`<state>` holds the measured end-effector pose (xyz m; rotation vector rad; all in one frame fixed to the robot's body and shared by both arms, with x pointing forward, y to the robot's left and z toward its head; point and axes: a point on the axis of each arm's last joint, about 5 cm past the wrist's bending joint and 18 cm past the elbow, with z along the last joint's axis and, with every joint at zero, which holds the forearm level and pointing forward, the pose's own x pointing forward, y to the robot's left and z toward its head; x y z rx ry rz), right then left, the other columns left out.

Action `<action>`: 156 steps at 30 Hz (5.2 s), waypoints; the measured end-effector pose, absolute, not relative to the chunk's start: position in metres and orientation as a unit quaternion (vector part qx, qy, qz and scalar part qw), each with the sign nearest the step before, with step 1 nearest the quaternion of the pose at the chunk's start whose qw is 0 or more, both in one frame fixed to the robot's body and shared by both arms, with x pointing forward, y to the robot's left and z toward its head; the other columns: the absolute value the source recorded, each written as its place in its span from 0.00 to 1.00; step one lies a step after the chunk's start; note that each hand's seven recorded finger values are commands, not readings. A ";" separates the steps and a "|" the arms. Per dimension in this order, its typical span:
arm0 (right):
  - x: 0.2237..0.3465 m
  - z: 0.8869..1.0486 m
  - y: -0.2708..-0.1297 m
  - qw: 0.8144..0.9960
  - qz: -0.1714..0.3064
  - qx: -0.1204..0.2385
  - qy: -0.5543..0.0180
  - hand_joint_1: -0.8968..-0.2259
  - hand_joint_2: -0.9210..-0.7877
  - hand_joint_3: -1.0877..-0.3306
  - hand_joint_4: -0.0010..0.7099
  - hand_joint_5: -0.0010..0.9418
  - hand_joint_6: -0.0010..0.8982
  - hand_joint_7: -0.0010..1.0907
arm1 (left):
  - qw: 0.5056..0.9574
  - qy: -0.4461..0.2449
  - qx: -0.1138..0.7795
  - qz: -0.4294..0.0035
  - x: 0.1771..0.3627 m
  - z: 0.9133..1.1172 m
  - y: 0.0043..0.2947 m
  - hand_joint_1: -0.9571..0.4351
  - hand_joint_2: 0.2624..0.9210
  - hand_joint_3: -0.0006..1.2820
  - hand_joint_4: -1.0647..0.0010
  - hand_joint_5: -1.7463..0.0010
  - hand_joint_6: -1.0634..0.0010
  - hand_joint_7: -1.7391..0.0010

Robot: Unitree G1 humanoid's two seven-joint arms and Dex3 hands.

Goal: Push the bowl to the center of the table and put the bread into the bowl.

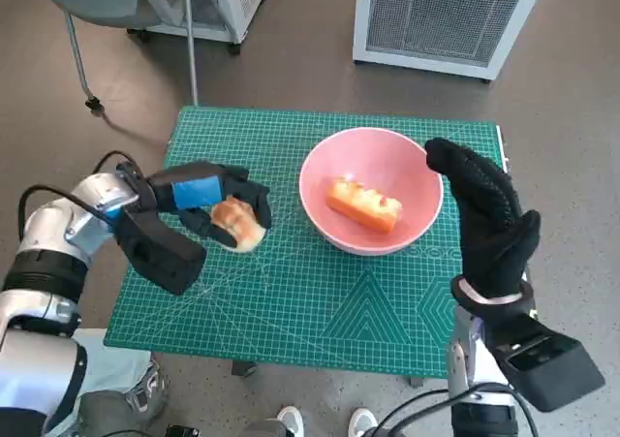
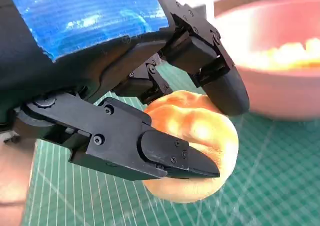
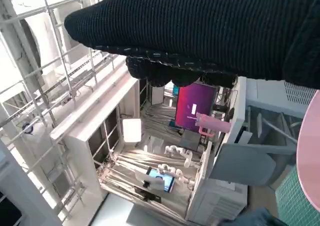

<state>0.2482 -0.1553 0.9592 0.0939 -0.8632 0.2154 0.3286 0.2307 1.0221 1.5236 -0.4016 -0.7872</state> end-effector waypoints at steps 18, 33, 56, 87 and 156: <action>0.248 0.959 -0.156 0.902 0.104 0.046 -0.417 0.57 0.00 0.33 0.25 0.23 0.00 0.61 | 0.665 -0.256 0.632 -0.304 0.334 1.066 0.224 0.69 1.00 0.10 0.46 0.26 0.41 0.33; 0.248 0.957 -0.152 0.903 0.107 0.050 -0.412 0.58 0.00 0.35 0.25 0.25 0.00 0.61 | 0.665 -0.342 0.585 -0.315 0.348 1.076 0.160 0.69 1.00 0.10 0.44 0.26 0.43 0.32; 0.245 0.957 -0.155 0.903 0.099 0.049 -0.415 0.59 0.00 0.33 0.22 0.30 0.00 0.61 | 0.664 -0.288 0.590 -0.358 0.353 1.042 0.135 0.60 0.92 0.04 0.82 0.92 0.69 0.83; 0.247 0.957 -0.154 0.904 0.093 0.038 -0.414 0.60 0.00 0.33 0.19 0.35 0.00 0.61 | 0.723 -0.305 0.534 -0.315 0.349 1.039 0.148 0.29 1.00 0.22 0.90 0.98 0.72 0.95; 0.279 1.028 -0.173 0.887 0.056 -0.011 -0.459 0.52 0.00 0.47 0.34 0.15 0.00 0.63 | 0.919 -0.341 0.005 -0.198 0.306 0.984 0.168 0.37 1.00 0.23 0.79 1.00 0.66 0.98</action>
